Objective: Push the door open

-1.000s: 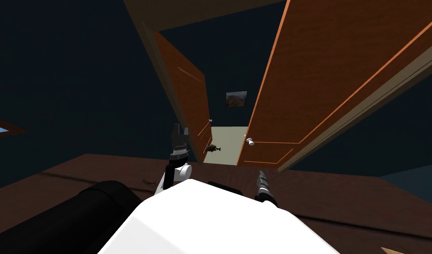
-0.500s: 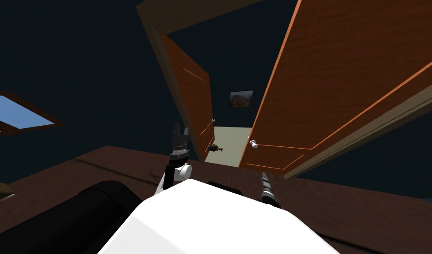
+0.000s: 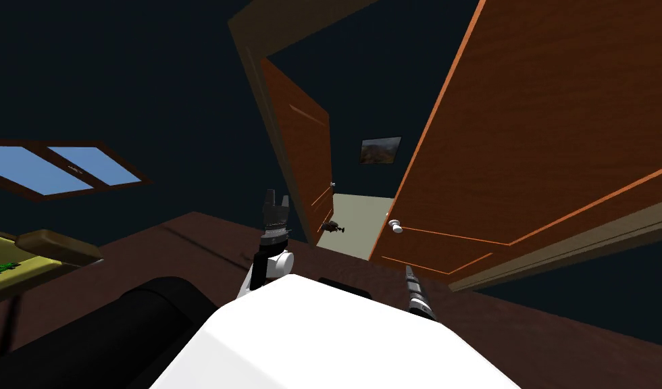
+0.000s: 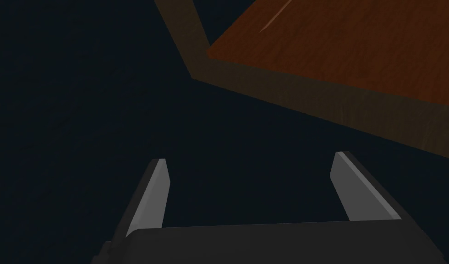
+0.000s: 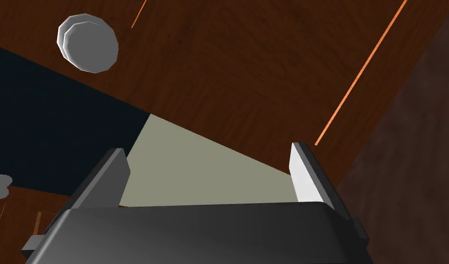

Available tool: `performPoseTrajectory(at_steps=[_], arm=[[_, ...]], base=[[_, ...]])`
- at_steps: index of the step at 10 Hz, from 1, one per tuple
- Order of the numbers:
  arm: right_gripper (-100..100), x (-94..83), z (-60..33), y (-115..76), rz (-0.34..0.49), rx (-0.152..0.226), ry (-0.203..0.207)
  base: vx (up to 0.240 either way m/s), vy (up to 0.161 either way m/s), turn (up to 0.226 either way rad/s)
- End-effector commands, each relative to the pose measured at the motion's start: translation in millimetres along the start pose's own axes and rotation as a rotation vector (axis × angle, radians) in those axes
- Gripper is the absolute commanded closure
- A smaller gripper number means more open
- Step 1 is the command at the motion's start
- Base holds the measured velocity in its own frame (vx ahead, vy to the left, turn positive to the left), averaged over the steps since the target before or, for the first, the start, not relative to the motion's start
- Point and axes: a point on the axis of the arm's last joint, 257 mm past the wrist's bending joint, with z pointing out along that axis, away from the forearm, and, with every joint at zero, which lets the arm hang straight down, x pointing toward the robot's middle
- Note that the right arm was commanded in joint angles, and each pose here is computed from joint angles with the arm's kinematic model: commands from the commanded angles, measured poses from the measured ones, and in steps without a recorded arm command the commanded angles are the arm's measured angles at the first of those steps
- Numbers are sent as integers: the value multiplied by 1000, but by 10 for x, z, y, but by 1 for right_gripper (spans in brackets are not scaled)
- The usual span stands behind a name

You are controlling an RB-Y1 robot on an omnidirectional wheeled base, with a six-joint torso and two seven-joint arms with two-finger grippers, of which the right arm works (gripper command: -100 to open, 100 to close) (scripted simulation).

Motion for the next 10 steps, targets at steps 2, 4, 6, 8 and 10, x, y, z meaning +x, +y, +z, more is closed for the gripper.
performPoseTrajectory(at_steps=[2,4,6,8,10], arm=[[-100,115,-10,5,-120,32,31],[-100,227,-5,5,-243,65,62],[-100,333,-6,-9,-365,101,94],[-100,419,-10,-30,-467,134,122],[-100,493,-19,-56,-562,165,148]], base=[[21,-54,144],[16,-28,138],[23,-53,174],[14,-58,190],[12,-49,160]])
